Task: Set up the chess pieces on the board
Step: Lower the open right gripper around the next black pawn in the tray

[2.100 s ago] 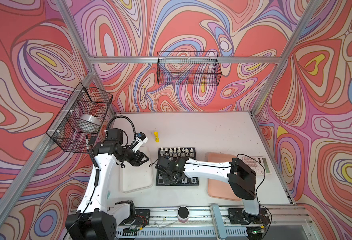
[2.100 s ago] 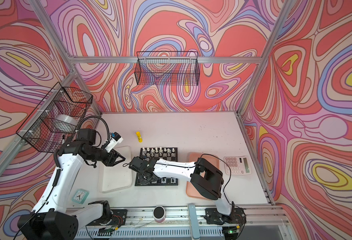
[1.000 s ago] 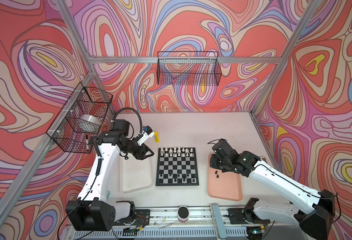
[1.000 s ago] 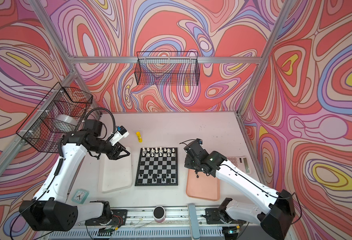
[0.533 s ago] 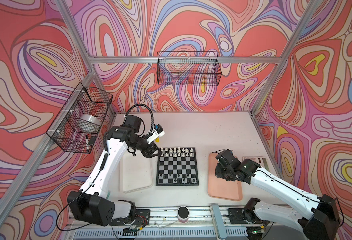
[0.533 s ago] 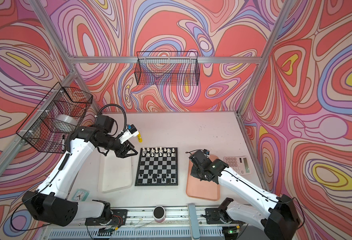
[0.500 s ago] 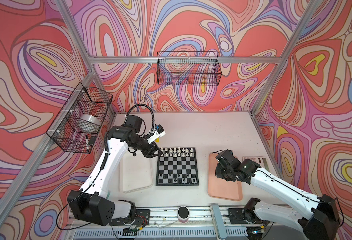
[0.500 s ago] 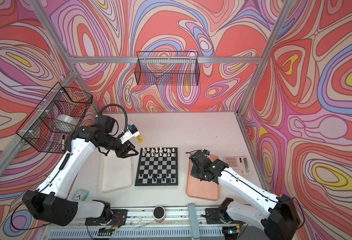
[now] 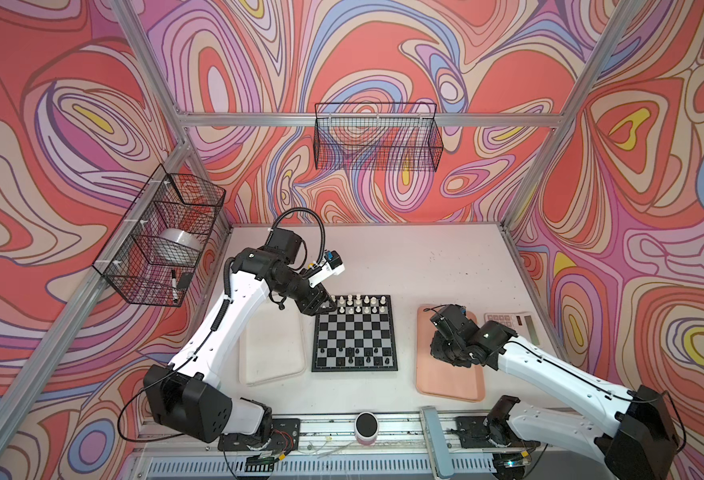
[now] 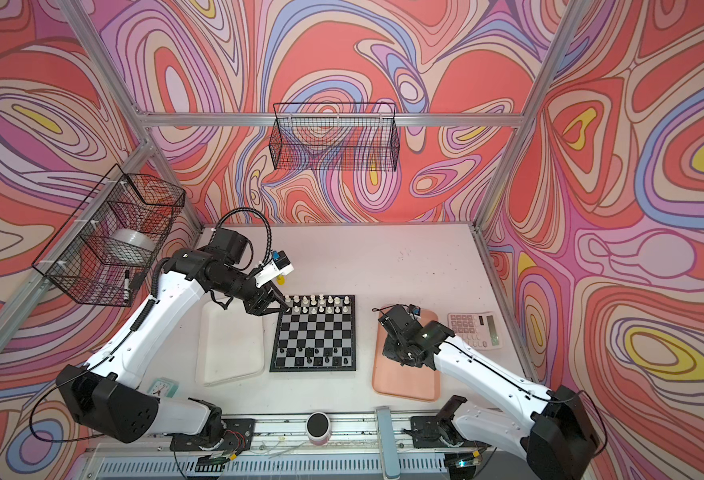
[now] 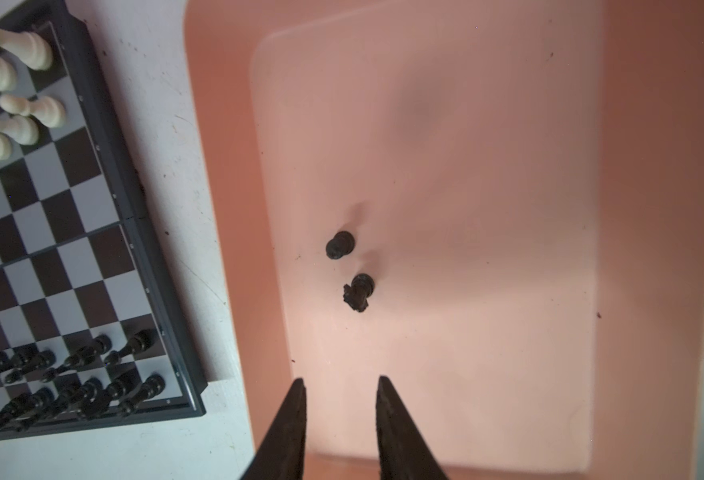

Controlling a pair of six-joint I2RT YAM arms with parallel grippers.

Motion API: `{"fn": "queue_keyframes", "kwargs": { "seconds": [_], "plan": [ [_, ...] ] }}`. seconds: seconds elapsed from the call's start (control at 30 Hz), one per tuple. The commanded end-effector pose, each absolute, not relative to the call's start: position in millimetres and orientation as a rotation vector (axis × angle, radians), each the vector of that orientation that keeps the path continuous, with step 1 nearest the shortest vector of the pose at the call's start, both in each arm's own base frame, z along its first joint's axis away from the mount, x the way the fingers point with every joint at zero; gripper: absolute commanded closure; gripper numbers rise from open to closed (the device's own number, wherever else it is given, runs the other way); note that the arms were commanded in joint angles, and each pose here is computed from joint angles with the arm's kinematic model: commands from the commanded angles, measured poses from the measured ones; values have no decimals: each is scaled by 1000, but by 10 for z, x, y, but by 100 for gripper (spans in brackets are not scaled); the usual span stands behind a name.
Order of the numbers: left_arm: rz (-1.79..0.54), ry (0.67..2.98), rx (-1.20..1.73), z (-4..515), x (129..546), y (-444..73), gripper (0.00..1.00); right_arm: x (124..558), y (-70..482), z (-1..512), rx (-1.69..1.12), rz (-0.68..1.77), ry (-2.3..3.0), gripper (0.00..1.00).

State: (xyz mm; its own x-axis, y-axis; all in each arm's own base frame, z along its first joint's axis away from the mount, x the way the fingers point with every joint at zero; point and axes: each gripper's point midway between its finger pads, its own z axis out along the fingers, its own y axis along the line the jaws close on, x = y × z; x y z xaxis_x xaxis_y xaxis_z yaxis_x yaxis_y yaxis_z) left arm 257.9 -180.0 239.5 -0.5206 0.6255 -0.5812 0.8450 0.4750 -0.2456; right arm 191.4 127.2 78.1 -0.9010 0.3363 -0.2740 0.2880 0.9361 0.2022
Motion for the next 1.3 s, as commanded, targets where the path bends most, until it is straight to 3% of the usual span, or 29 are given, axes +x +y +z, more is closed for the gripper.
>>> {"fn": "queue_keyframes", "kwargs": {
  "seconds": [0.0, 1.27],
  "plan": [
    [-748, 2298, 1225, 2463, 2580, -1851, 47, 1941, 1276, 670, 456, 204, 2805, 73],
    [-714, 2319, 1180, 2450, 2549, -1796, 47, 2230, 1281, 372, 261, -48, 2874, 80]
  ]
}}
